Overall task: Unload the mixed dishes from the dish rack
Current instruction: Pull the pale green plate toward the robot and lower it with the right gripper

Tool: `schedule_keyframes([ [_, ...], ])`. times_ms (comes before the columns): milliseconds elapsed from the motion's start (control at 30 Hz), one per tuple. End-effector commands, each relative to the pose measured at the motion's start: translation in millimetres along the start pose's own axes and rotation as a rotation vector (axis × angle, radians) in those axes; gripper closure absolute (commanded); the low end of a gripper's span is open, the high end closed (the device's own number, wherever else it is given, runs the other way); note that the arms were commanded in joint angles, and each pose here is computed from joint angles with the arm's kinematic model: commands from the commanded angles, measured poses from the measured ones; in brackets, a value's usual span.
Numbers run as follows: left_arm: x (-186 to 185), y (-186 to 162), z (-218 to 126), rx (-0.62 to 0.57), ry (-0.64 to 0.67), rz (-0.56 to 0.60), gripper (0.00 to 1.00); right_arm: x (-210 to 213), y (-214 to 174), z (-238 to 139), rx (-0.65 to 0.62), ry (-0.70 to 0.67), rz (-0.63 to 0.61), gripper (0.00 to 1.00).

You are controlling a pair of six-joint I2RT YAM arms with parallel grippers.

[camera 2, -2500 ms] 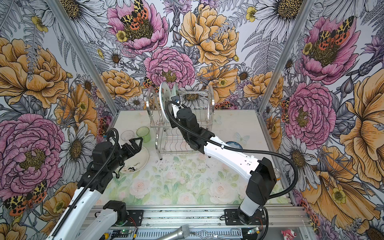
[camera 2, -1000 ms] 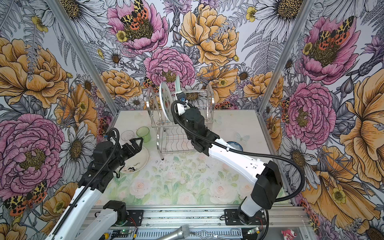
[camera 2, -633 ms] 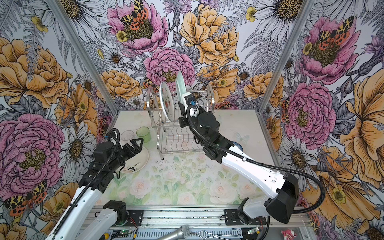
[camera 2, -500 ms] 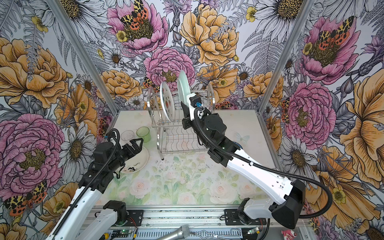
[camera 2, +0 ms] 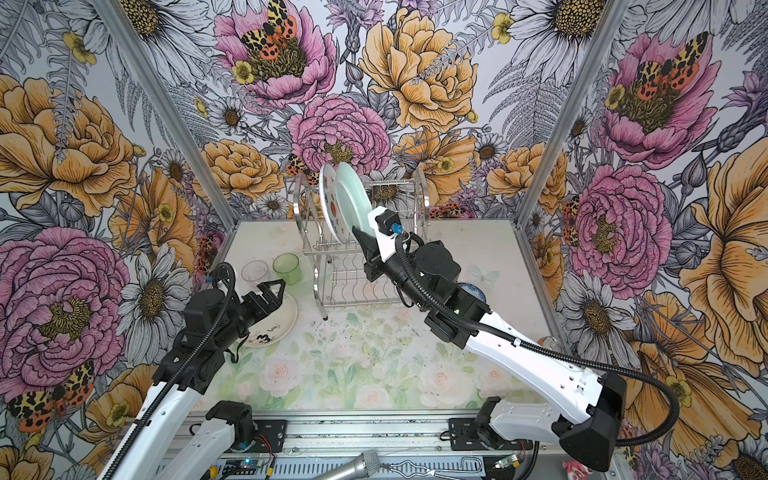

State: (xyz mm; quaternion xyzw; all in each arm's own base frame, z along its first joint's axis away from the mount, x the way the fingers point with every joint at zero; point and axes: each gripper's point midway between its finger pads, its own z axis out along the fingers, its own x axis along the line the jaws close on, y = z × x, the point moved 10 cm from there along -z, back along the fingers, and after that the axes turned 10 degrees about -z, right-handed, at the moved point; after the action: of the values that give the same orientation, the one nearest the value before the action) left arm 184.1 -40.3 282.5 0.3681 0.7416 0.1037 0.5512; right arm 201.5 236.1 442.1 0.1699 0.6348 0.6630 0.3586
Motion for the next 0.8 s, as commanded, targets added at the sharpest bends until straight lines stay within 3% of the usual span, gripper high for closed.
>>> schedule_keyframes([
  [0,2,-2,-3,-0.012,0.014,-0.007,0.01,1,51,-28,-0.240,0.074,-0.002,1.00],
  [767,-7,-8,-3,0.016,-0.009,-0.033,0.01,17,41,-69,-0.257,0.149,0.063,1.00],
])
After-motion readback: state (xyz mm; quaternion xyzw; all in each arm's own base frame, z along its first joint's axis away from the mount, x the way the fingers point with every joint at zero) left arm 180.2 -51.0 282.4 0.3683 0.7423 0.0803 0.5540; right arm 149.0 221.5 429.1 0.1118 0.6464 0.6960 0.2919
